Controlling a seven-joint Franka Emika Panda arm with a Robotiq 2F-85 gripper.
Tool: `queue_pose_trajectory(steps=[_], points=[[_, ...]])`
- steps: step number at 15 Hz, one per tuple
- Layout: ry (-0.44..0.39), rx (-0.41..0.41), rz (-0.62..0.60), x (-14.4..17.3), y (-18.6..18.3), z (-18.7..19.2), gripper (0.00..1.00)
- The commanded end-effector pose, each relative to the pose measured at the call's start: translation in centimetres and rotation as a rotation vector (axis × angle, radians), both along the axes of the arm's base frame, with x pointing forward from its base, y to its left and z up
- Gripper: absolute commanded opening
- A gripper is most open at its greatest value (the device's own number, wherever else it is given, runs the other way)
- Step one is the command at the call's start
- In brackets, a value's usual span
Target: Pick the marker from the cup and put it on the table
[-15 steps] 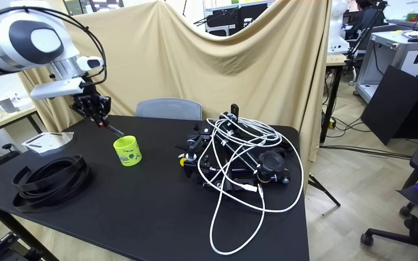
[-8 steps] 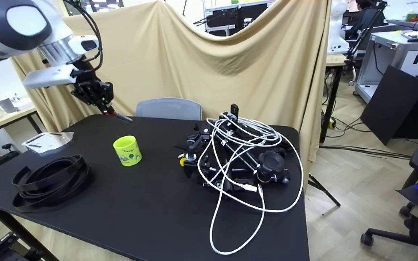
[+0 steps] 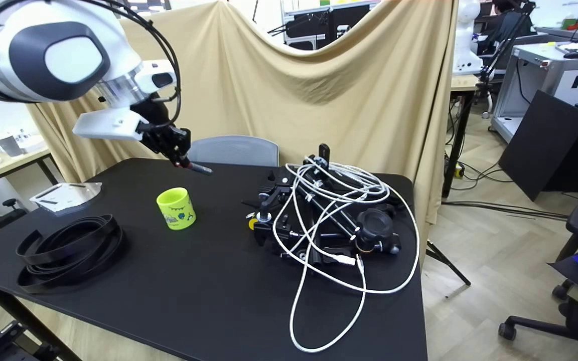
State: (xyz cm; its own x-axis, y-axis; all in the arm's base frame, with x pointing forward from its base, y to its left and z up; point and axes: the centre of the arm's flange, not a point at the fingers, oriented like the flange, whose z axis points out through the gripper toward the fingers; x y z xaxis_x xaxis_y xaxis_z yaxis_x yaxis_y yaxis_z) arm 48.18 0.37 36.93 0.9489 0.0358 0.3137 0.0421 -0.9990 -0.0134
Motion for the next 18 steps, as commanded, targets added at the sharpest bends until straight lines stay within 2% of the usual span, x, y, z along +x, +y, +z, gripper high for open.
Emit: queue_pose_trajectory(steps=[1,5,12,14,18], points=[[0.018,0.023,0.018,1.2,-1.5,-2.9,0.05],[0.072,-0.005,0.075,2.1,-2.1,-6.7,0.05],[0.085,-0.111,0.281,1.9,-1.6,-12.3,0.05],[0.069,-0.143,0.325,2.0,-1.2,-13.4,0.05],[-0.042,-0.191,0.341,2.5,-0.3,-14.6,0.05]])
